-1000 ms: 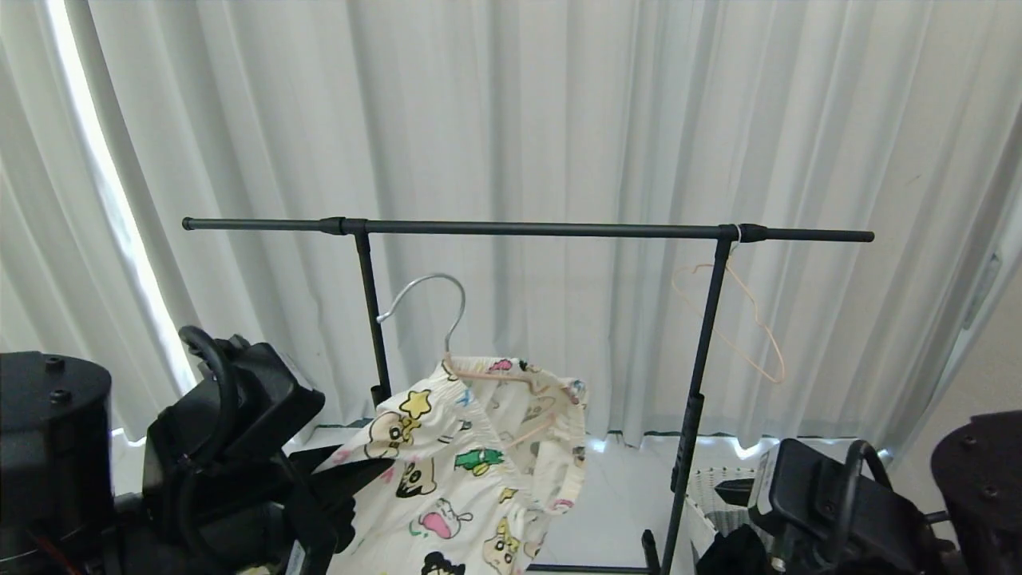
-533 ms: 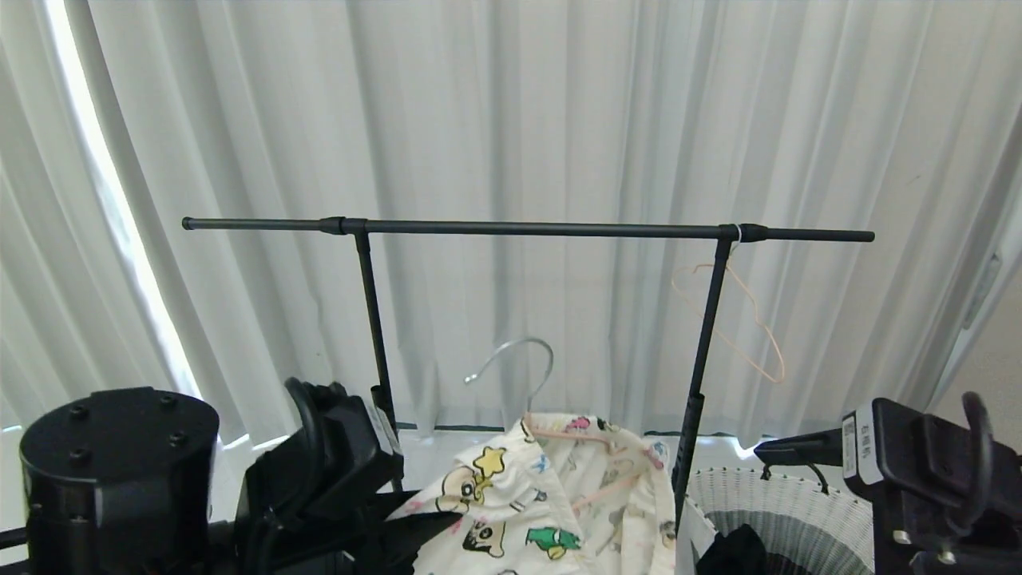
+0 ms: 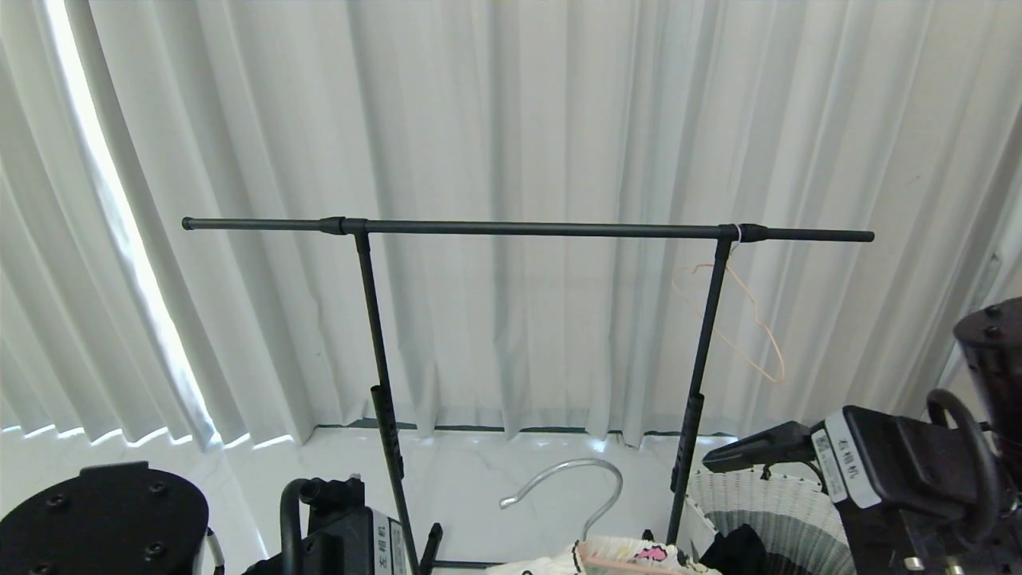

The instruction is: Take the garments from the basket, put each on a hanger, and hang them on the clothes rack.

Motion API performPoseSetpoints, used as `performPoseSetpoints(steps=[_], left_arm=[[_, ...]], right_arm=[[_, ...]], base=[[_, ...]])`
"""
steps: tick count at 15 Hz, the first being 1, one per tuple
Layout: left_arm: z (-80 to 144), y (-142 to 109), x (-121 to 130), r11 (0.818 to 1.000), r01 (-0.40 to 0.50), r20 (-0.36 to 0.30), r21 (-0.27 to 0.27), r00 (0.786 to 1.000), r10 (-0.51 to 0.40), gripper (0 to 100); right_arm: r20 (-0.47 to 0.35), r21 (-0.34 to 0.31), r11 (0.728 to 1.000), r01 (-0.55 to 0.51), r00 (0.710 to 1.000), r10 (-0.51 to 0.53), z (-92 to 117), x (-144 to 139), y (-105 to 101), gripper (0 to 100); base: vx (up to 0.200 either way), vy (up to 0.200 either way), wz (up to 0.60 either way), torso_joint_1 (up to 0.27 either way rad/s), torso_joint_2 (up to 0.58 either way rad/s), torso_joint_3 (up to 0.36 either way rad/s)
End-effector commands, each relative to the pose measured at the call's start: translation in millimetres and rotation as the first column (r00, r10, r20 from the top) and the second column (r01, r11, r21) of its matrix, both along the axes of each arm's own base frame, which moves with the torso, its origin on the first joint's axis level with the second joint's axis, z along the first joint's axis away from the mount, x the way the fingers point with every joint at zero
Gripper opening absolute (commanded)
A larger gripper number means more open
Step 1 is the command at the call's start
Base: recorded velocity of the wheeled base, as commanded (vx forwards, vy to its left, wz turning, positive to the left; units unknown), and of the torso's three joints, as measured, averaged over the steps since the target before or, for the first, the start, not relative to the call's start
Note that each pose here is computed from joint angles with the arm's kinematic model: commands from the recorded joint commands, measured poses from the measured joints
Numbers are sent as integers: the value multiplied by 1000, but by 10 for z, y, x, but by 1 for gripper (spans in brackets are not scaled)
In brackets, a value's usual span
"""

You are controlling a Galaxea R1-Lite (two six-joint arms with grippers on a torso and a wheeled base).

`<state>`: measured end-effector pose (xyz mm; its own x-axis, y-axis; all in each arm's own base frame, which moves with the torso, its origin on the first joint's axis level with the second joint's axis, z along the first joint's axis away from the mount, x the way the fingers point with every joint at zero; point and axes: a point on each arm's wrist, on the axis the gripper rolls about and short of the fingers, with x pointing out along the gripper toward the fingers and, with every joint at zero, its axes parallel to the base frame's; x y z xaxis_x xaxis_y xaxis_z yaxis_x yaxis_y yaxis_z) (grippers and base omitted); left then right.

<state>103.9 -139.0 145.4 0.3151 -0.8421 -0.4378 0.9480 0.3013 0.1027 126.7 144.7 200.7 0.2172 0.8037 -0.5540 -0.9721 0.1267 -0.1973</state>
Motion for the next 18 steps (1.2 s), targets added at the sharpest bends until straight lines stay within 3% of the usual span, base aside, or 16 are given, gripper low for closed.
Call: performPoseSetpoints(steps=[1, 6, 16, 17, 18], left_arm=[[42, 19, -41, 1000, 11, 21, -25, 1000, -11, 0], [108, 16, -37, 998, 13, 59, -68, 998, -9, 0], [100, 13, -35, 998, 12, 56, -66, 998, -9, 0], [100, 13, -35, 998, 12, 56, -66, 998, -9, 0], [97, 13, -32, 998, 11, 55, -64, 998, -7, 0]], right_arm=[[-42, -47, 998, -33, 999, 31, -141, 114, 144, 100], [-48, -47, 998, -51, 998, 49, -253, 327, 414, 100], [-69, -79, 993, -92, 994, 87, -357, 306, 555, 100], [-69, -76, 993, -90, 994, 85, -349, 309, 558, 0], [-62, -73, 993, -90, 994, 86, -334, 314, 564, 0]], base=[[0, 0, 0, 0, 0, 0], [0, 0, 0, 0, 0, 0], [0, 0, 0, 0, 0, 0], [0, 0, 0, 0, 0, 0], [0, 0, 0, 0, 0, 0]])
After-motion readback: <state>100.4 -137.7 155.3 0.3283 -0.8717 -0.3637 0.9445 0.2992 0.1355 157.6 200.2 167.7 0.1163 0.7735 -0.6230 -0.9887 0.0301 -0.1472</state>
